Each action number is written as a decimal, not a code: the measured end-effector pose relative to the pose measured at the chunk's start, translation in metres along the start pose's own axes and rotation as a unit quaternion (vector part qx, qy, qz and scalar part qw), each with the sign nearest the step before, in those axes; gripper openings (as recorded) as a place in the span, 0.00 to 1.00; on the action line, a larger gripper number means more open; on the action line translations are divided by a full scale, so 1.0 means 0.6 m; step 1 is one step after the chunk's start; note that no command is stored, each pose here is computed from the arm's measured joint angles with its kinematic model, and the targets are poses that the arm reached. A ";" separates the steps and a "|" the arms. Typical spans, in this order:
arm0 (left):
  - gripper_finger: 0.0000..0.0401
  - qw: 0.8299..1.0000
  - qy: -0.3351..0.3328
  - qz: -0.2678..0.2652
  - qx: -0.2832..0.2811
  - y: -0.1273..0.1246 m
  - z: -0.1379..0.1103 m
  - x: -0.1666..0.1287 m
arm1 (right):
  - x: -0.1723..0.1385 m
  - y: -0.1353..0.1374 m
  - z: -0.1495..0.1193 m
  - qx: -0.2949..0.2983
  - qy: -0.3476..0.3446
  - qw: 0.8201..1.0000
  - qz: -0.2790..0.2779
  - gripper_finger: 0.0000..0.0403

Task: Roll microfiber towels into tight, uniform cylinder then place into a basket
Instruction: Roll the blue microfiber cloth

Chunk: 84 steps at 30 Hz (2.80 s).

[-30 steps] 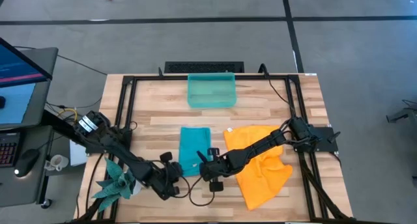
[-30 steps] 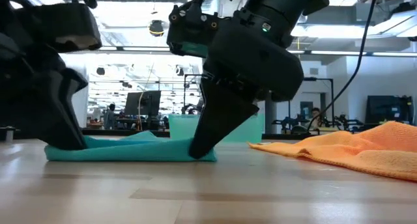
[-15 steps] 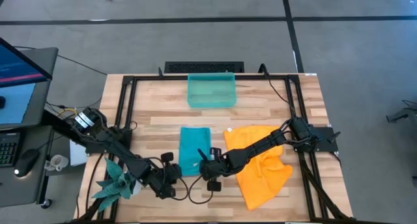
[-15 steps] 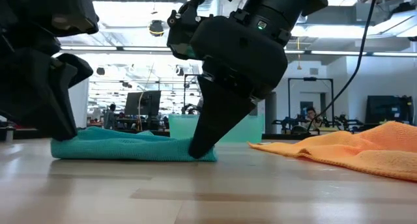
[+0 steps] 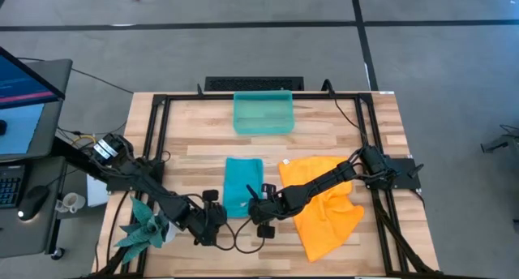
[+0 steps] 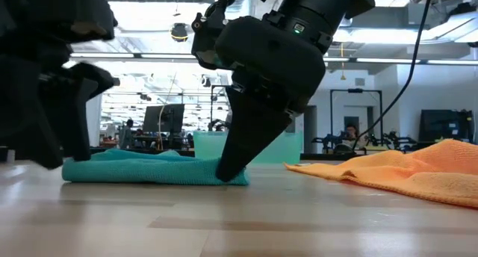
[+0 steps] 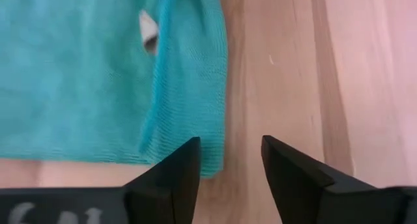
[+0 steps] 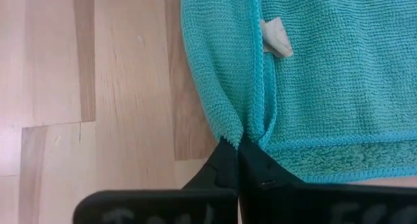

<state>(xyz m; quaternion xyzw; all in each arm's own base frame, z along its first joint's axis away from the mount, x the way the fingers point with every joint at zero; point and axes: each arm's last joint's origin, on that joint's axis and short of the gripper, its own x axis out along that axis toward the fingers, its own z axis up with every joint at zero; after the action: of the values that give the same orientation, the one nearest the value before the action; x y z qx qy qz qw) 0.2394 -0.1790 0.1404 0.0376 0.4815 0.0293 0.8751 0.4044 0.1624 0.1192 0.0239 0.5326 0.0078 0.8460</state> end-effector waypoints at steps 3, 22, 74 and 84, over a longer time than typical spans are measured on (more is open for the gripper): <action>0.37 0.999 0.004 0.020 0.033 -0.005 0.007 -0.012 | 0.000 0.000 0.000 0.000 0.001 1.000 0.001 0.02; 0.33 0.992 -0.045 0.034 0.117 -0.012 0.008 -0.010 | 0.000 0.003 -0.001 -0.001 0.007 1.000 0.017 0.02; 0.01 0.977 0.088 -0.130 -0.142 0.003 0.044 0.008 | -0.009 0.063 -0.007 -0.040 0.002 0.988 0.149 0.02; 0.01 0.925 0.177 -0.166 -0.291 0.032 0.062 0.006 | -0.020 0.078 0.004 -0.032 -0.001 0.984 0.175 0.02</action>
<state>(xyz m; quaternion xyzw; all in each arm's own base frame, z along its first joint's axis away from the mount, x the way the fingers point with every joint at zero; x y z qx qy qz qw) 0.2727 -0.1610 0.1590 -0.3050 0.5983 0.0291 0.7404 0.4021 0.2089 0.1331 0.0894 0.5186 0.1727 0.8326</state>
